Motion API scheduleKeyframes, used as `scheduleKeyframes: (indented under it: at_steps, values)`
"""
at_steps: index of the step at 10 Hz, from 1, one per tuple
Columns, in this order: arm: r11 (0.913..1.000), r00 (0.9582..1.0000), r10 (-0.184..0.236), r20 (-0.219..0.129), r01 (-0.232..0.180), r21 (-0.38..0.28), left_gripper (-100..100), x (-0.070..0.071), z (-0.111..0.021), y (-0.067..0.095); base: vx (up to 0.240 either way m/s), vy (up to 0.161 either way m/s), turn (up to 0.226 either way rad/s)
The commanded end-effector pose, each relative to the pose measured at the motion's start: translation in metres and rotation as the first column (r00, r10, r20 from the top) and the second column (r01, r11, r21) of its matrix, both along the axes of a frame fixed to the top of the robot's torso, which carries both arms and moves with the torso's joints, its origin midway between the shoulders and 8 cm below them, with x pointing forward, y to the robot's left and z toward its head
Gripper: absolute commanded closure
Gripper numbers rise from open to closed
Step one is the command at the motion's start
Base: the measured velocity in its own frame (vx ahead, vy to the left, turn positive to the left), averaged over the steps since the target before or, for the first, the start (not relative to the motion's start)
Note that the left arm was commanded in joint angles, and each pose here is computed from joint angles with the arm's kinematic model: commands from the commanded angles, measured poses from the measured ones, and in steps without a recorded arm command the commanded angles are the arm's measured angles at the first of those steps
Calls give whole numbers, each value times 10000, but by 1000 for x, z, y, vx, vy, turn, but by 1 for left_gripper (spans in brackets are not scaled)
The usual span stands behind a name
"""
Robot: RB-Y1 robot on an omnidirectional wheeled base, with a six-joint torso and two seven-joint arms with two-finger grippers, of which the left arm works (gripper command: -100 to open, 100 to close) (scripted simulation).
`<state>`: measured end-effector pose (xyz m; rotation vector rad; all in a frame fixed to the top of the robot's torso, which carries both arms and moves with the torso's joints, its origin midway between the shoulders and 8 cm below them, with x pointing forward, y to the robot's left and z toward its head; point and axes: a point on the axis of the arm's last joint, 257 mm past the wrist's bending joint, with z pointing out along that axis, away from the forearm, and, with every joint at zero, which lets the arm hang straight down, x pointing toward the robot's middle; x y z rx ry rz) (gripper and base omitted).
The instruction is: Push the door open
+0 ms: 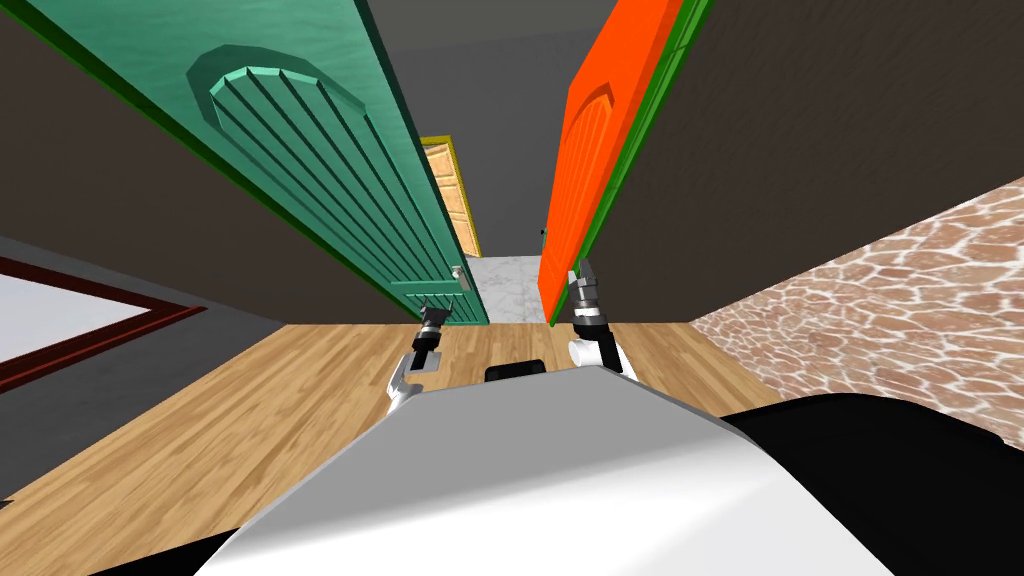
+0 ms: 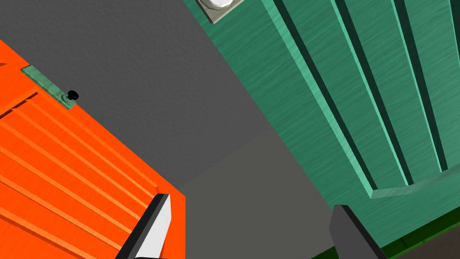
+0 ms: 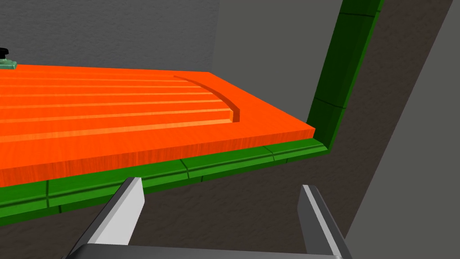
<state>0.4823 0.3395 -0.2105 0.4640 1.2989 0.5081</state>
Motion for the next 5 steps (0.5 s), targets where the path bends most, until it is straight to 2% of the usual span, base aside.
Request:
scheduleKeyframes:
  at_steps: [1, 2, 3, 5]
  values:
    - [9979, 9998, 139, -119, -131, 628, -100, 2, -7, 4, 44, 20, -64]
    - [9949, 9995, 222, -226, -199, 990, -100, 4, -12, 8, 67, 24, -83]
    - [9931, 9994, 255, -217, -228, 1147, -100, 4, -12, 8, 46, 26, -23]
    - [9790, 9982, 451, -406, -361, 2005, -100, 8, -23, 15, 52, 35, -63]
